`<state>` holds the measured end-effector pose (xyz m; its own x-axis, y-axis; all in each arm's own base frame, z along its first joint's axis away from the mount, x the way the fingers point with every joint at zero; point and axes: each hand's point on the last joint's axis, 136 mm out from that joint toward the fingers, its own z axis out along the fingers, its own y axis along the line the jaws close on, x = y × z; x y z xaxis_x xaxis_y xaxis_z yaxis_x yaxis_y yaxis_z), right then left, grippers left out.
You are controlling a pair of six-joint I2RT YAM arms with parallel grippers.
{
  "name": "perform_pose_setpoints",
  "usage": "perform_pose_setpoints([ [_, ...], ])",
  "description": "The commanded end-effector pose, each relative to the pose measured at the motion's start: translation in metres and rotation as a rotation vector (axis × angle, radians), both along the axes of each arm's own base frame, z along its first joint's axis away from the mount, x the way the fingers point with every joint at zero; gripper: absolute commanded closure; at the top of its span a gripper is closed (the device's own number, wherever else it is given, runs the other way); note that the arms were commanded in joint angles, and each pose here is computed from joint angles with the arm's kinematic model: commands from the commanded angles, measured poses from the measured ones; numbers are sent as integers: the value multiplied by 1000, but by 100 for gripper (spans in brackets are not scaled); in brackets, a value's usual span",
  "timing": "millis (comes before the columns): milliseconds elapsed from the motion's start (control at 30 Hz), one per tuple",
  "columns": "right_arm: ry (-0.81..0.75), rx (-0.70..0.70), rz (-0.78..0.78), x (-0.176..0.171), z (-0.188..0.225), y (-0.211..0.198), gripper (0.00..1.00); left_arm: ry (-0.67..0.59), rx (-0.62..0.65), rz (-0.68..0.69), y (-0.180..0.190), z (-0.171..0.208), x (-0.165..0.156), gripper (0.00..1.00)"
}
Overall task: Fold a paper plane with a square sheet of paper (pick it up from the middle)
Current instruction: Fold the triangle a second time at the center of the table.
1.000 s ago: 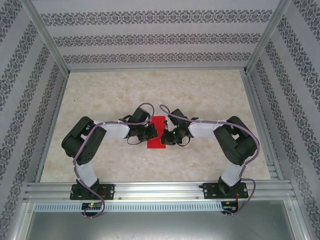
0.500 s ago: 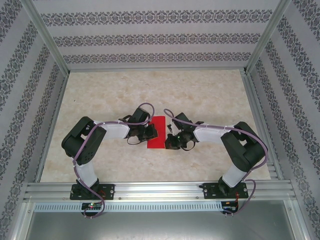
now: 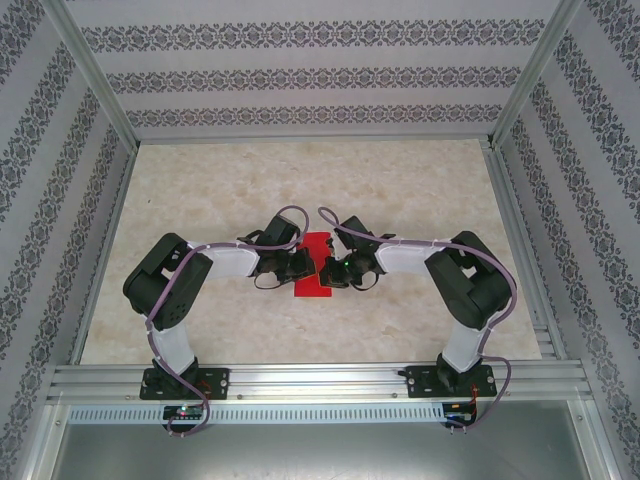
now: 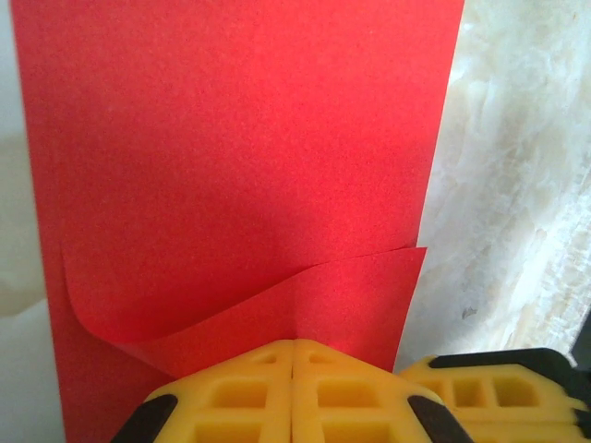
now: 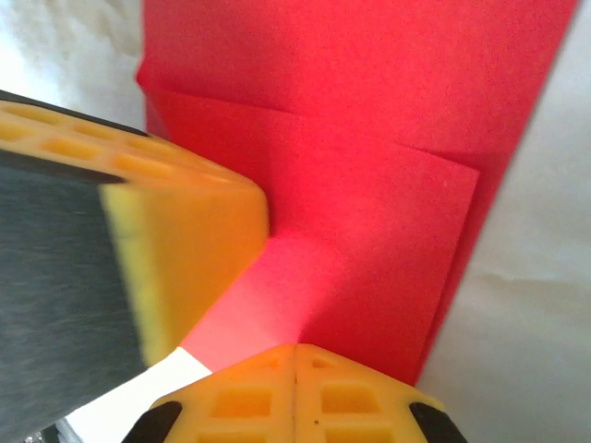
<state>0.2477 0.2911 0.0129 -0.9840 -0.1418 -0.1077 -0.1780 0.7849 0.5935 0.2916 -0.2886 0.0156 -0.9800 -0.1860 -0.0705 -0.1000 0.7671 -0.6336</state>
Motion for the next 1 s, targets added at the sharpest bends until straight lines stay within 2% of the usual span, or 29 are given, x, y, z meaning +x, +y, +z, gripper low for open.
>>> perform_pose_setpoints([
  [0,41,-57,29,-15,-18,-8,100,88,161,23,33,-39,-21,93],
  [433,178,-337,55,-56,-76,-70,100,9,183,-25,52,-37,11,86],
  [767,202,-350,66,-62,-83,-78,100,-27,192,41,87,-30,45,86],
  [967,192,-327,52,-59,-78,-73,100,-107,158,23,80,-1,63,86],
])
